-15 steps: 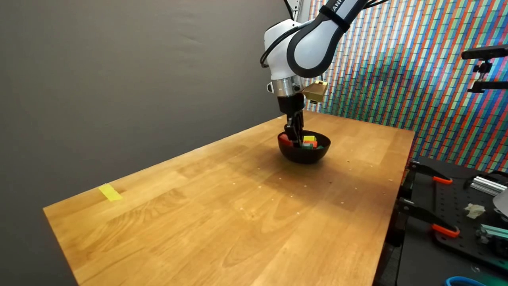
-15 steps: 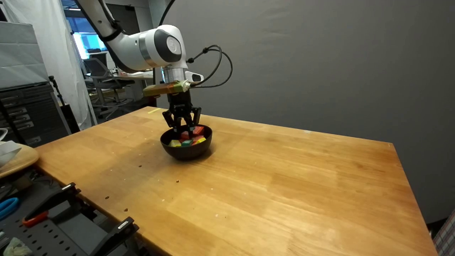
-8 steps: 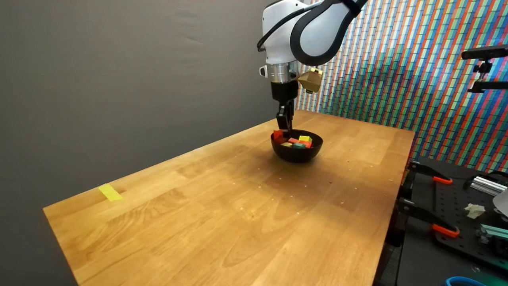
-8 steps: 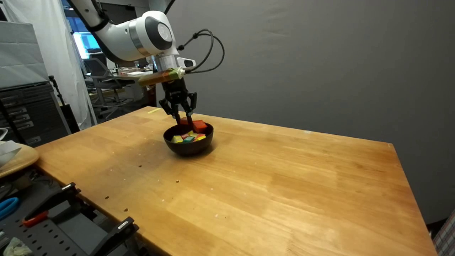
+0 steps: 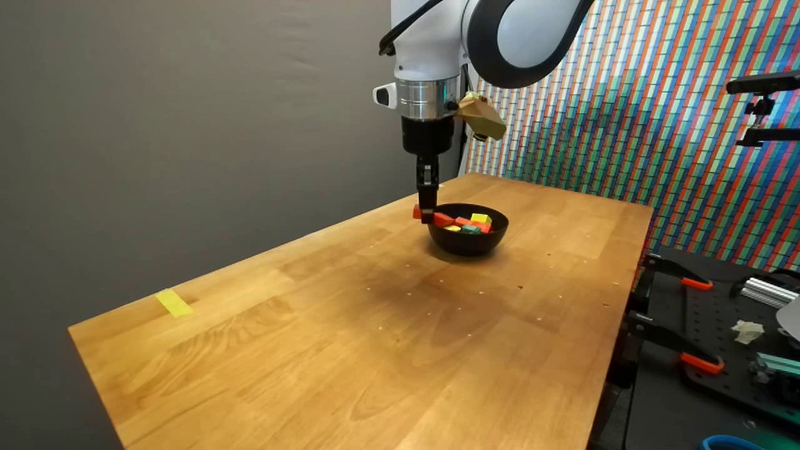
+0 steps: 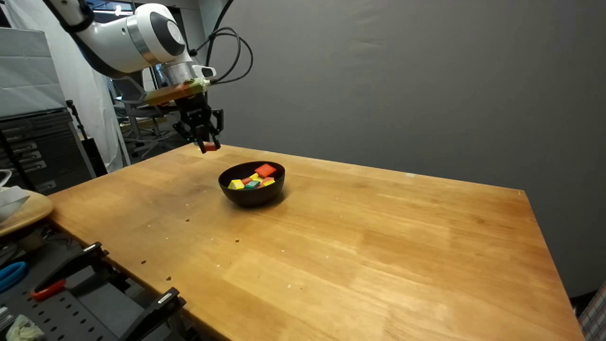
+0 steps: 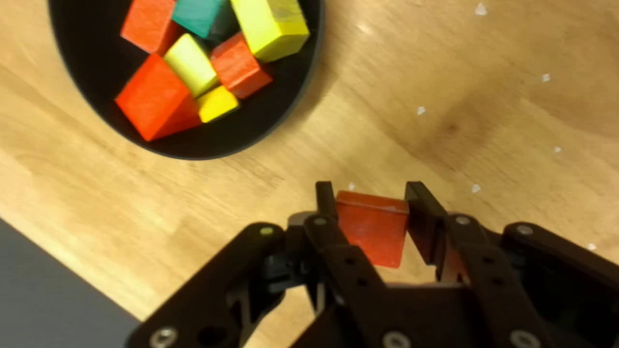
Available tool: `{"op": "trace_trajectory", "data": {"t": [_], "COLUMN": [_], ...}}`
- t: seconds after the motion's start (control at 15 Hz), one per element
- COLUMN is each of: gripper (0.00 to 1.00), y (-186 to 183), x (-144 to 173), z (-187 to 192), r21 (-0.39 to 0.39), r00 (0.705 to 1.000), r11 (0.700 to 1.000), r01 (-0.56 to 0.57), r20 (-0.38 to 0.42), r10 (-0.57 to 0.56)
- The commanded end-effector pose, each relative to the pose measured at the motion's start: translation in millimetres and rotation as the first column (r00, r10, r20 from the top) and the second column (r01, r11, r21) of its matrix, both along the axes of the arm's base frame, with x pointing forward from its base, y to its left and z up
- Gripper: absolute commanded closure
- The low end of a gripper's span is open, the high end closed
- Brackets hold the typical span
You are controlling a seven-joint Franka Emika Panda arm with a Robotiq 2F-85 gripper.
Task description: Remove all the contents from the black bowl.
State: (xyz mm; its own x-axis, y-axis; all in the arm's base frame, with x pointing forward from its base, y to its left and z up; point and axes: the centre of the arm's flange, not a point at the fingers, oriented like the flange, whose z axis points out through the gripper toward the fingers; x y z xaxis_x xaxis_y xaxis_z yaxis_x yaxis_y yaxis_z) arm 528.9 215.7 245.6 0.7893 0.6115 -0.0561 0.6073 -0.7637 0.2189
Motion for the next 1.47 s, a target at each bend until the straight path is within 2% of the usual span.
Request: {"op": "trace_trajectory", "data": {"t": [0.0, 0.2, 0.27, 0.33, 0.53, 0.67, 0.87, 1.07, 1.2, 1.4], "gripper": [0.83, 0.82, 0.34, 0.33, 0.11, 0.0, 0.0, 0.0, 0.0, 0.0], "y": [20, 33, 34, 33, 22, 3, -43, -113, -153, -192], "x": [6, 0, 0, 0, 3, 8, 25, 42, 49, 55], "z": [-32, -49, -52, -54, -41, -19, 5, 14, 5, -17], "r21": [0.073, 0.123, 0.119, 0.094, 0.033, 0.012, 0.0, 0.027, 0.059, 0.125], "r00": [0.992, 0.986, 0.985, 0.986, 0.991, 0.992, 0.968, 0.915, 0.863, 0.774], "r11": [0.994, 0.986, 0.987, 0.99, 0.998, 0.999, 0.975, 0.926, 0.875, 0.781], "r01": [-0.083, -0.111, -0.112, -0.105, -0.048, 0.05, 0.224, 0.377, 0.481, 0.612], "r20": [-0.085, -0.114, -0.118, -0.12, -0.126, -0.121, -0.12, -0.167, -0.209, -0.297], "r10": [0.089, 0.125, 0.126, 0.116, 0.052, -0.049, -0.222, -0.368, -0.461, -0.559]}}
